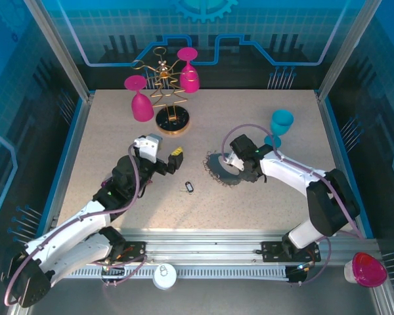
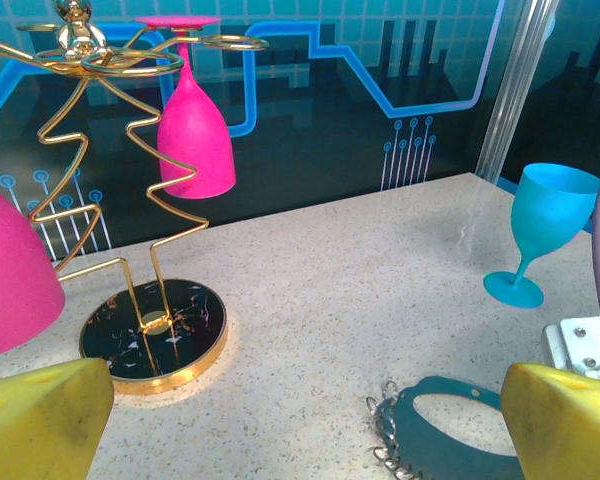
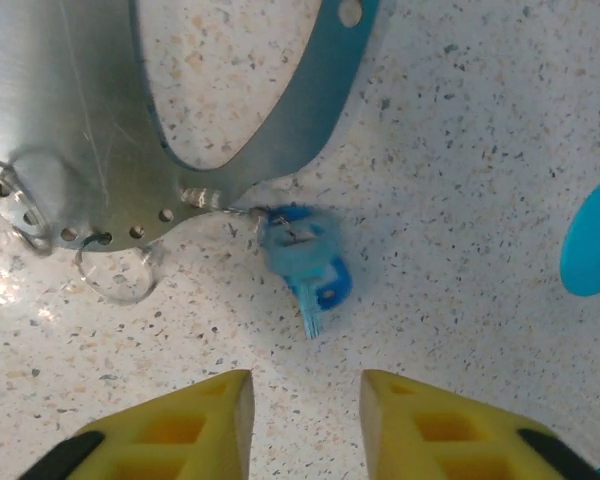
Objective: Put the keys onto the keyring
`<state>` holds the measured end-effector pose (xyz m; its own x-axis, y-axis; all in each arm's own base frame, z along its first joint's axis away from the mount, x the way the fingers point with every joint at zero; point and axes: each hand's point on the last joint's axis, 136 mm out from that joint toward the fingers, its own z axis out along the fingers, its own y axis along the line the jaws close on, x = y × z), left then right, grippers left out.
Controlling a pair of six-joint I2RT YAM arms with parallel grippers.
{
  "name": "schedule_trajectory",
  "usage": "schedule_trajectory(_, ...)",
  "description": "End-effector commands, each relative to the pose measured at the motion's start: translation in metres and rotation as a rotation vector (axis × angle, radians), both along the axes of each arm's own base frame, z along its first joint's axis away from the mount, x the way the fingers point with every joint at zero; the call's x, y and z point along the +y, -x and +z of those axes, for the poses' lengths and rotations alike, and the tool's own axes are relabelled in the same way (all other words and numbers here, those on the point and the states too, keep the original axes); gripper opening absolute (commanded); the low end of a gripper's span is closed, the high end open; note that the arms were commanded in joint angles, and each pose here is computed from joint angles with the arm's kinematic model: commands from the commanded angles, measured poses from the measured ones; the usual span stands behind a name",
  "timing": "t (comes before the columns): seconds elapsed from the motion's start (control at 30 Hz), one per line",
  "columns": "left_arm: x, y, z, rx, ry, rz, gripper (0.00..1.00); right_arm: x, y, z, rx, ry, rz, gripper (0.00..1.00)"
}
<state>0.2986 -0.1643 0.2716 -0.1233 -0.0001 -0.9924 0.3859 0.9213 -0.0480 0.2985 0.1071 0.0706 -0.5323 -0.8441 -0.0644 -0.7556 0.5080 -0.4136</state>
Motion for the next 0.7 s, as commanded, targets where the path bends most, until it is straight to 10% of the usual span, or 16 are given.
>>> schedule_trajectory(0.0, 0.001, -0.003, 0.009, 0.037, 0.036, 0.003, 0.99, -0.001, -0.003, 0.017, -0.041, -0.067, -0.052, 0.4)
schedule_trajectory(0.2, 0.012, -0.016, 0.005, 0.162, 0.093, 0.078, 0.99, 0.038, -0.009, 0.057, -0.116, -0.452, -0.319, 0.38)
schedule_trajectory(0.67, -0.017, -0.035, -0.009, 0.289, 0.073, -0.032, 0.99, 0.021, 0.024, 0.026, -0.015, -0.766, -1.204, 0.39)
